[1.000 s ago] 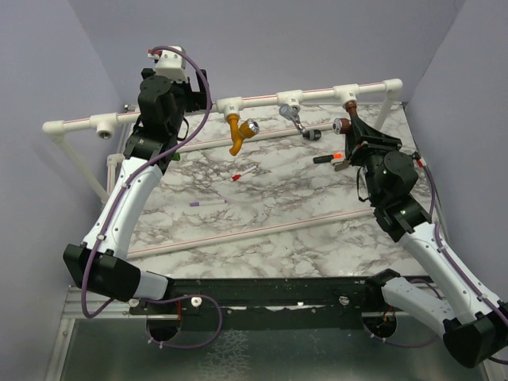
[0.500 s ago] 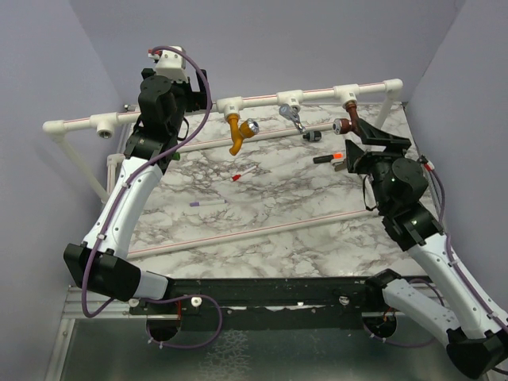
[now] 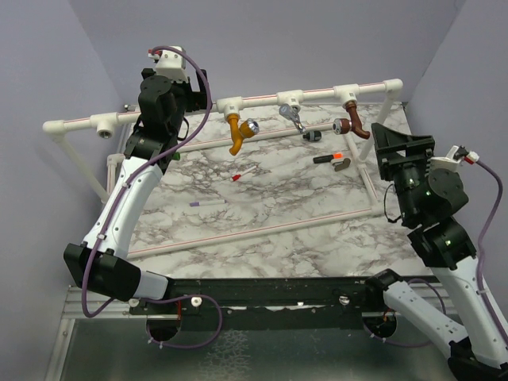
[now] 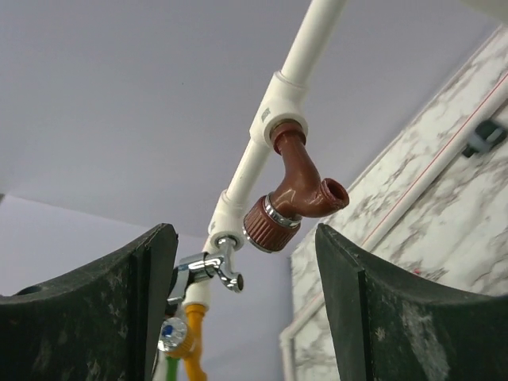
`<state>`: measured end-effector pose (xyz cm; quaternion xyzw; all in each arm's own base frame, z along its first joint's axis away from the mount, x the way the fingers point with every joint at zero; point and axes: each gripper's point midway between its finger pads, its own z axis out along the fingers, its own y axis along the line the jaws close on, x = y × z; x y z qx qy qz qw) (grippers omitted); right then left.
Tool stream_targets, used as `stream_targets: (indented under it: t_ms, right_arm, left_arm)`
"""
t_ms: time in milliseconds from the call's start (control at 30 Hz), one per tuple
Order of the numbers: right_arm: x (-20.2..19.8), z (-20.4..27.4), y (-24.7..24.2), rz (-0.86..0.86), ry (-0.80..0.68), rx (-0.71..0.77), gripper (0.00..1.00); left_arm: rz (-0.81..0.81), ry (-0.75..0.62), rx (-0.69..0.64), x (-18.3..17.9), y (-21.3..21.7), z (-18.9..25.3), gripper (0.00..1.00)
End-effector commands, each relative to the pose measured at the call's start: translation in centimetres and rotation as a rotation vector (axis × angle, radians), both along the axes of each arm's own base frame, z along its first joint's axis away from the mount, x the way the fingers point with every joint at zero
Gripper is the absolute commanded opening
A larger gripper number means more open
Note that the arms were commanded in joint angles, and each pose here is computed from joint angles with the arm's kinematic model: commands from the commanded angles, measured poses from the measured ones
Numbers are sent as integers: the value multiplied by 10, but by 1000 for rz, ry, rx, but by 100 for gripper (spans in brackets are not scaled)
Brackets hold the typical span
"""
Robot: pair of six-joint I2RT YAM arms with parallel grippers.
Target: Install the water faucets
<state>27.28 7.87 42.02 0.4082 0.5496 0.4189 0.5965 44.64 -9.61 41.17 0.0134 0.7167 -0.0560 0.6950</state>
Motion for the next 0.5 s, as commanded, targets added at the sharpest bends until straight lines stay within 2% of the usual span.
stream_targets:
  t_ms: [0,300,400,467]
  right_arm:
    - [-19,5,-13,-16,-44,-390,74]
    - [-34,20,-19,1,-147,-884,74]
    - [-33,27,-9,54,-208,-1079,70]
    - [-29,27,-2,91,-238,-1220,71]
  left_arm:
    - [9,204,39,5,1,-71,99]
    - [5,206,36,6,0,-72,99]
    - [7,207,37,6,0,-72,99]
    - [8,205,38,6,1,-71,99]
